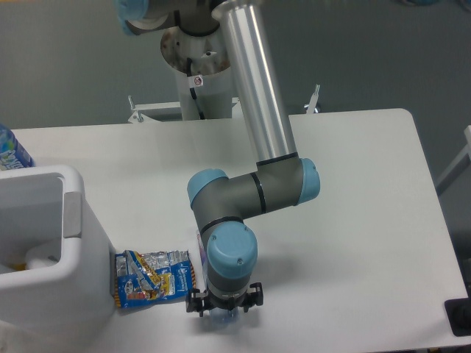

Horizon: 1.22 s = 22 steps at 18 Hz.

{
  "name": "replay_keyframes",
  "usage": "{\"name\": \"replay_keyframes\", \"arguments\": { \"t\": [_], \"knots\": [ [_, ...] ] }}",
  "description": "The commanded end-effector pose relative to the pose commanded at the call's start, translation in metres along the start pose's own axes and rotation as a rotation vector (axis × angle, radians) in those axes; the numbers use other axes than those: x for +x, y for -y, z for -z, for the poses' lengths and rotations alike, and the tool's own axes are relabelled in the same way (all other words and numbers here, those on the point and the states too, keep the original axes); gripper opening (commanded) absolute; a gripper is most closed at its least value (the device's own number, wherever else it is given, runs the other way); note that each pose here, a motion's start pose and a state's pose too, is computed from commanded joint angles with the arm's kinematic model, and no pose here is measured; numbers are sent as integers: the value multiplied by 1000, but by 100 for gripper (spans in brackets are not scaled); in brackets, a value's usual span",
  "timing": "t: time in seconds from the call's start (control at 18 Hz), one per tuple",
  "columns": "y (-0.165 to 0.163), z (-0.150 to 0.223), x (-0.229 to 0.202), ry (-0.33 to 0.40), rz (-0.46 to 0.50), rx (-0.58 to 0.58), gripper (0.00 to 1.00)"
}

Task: Place the trash in the trash can
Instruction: 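Lower the gripper around the bottle and close on it, then lift the bottle and carry it over the white trash bin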

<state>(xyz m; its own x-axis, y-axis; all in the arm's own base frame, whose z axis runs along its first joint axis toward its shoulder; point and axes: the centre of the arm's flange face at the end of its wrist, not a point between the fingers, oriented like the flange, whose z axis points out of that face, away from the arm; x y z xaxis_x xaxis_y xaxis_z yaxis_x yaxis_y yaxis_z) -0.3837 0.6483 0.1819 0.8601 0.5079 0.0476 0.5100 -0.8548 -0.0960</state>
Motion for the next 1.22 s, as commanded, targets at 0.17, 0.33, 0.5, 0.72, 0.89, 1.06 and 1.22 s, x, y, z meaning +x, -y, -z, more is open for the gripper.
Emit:
{"name": "replay_keyframes", "arguments": {
  "t": [0.17, 0.33, 0.5, 0.72, 0.89, 1.06, 1.22],
  "knots": [
    [0, 0, 3, 8, -3, 3, 72],
    [0, 0, 3, 14, -5, 2, 59],
    [0, 2, 2, 51, -7, 1, 56],
    [0, 4, 3, 51, -10, 4, 56],
    [1, 11, 4, 53, -13, 15, 56],
    [6, 51, 1, 59, -23, 74, 56],
    [13, 118, -5, 79, -19, 184, 56]
  ]
}}
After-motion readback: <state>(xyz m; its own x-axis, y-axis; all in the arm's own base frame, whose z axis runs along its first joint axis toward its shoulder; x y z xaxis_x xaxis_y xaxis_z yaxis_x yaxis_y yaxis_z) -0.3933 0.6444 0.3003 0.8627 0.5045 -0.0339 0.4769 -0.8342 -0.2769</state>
